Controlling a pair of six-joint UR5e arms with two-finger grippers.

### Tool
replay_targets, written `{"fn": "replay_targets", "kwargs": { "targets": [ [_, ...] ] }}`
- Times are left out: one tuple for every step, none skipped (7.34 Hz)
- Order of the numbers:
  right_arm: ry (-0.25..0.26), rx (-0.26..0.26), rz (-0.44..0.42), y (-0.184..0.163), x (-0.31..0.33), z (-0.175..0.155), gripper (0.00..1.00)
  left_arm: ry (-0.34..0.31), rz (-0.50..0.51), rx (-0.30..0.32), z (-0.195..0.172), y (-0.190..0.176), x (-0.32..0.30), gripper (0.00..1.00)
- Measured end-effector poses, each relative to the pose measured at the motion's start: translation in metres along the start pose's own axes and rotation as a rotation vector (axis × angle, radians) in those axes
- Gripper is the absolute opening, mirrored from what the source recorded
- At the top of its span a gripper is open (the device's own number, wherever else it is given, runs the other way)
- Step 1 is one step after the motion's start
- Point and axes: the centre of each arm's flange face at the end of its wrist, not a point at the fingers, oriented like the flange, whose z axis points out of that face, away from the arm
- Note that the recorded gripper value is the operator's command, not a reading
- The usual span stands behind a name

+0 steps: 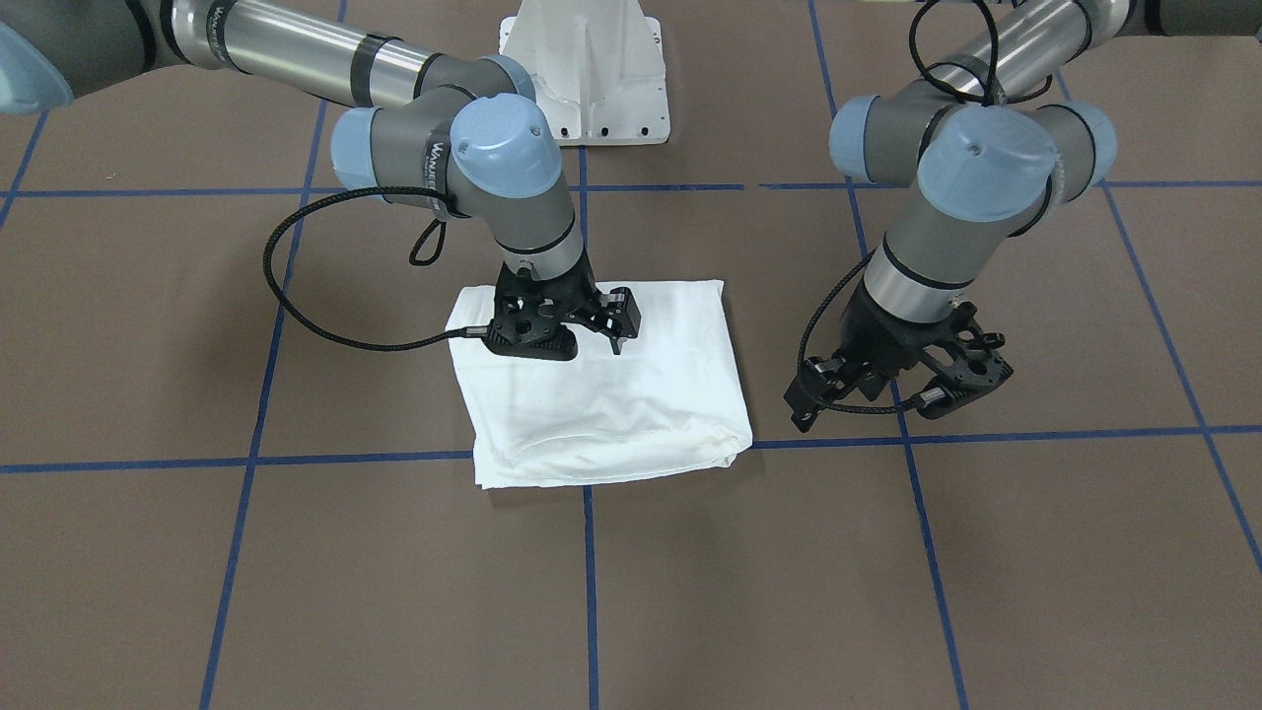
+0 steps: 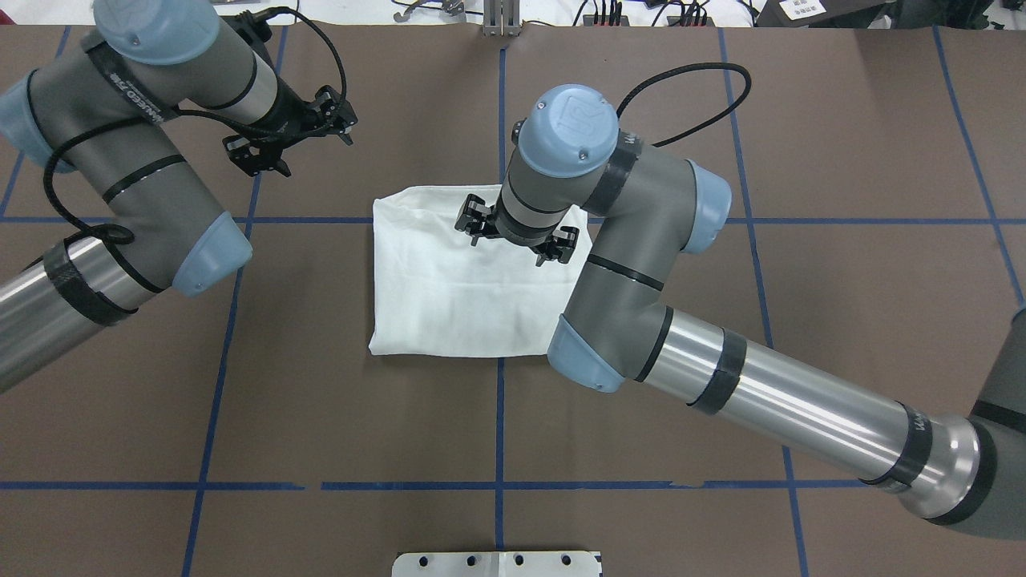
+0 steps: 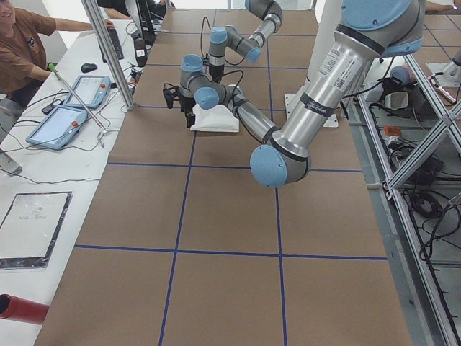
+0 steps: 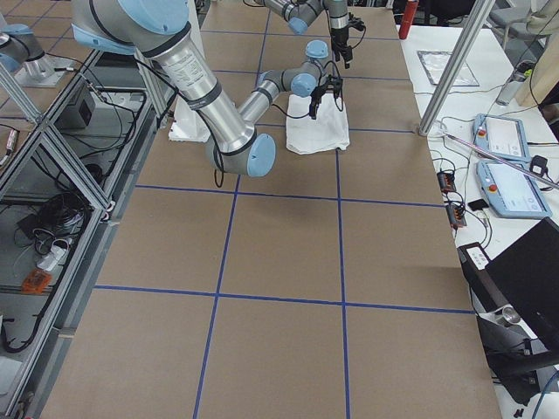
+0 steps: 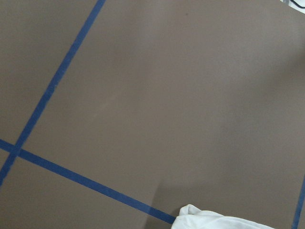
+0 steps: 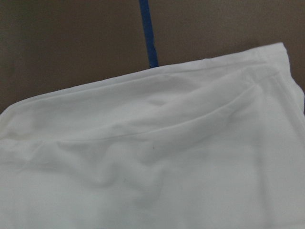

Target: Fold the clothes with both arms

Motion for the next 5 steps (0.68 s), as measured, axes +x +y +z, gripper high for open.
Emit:
{"fn": "replay_targets", "kwargs": {
  "targets": [
    [0.023,0.019,-0.059,-0.018,0.008,-0.004,1.0,-0.007,0.044,0.006,-0.002,-0.004,-0.016,1.0],
    [0.054,0.037,-0.115,-0.041,0.023,-0.011,1.0,-0.017,0.1,0.011,-0.003,-0.008,-0.036,1.0],
    [0.08,0.043,-0.163,-0.071,0.057,-0.021,1.0,-0.03,0.177,0.02,-0.01,-0.016,-0.065,1.0],
    [0.092,0.032,-0.207,-0.105,0.109,-0.037,1.0,-0.045,0.259,0.029,-0.023,-0.032,-0.101,1.0],
    [0.096,0.017,-0.252,-0.133,0.171,-0.056,1.0,-0.061,0.338,0.033,-0.043,-0.055,-0.144,1.0]
  ]
}}
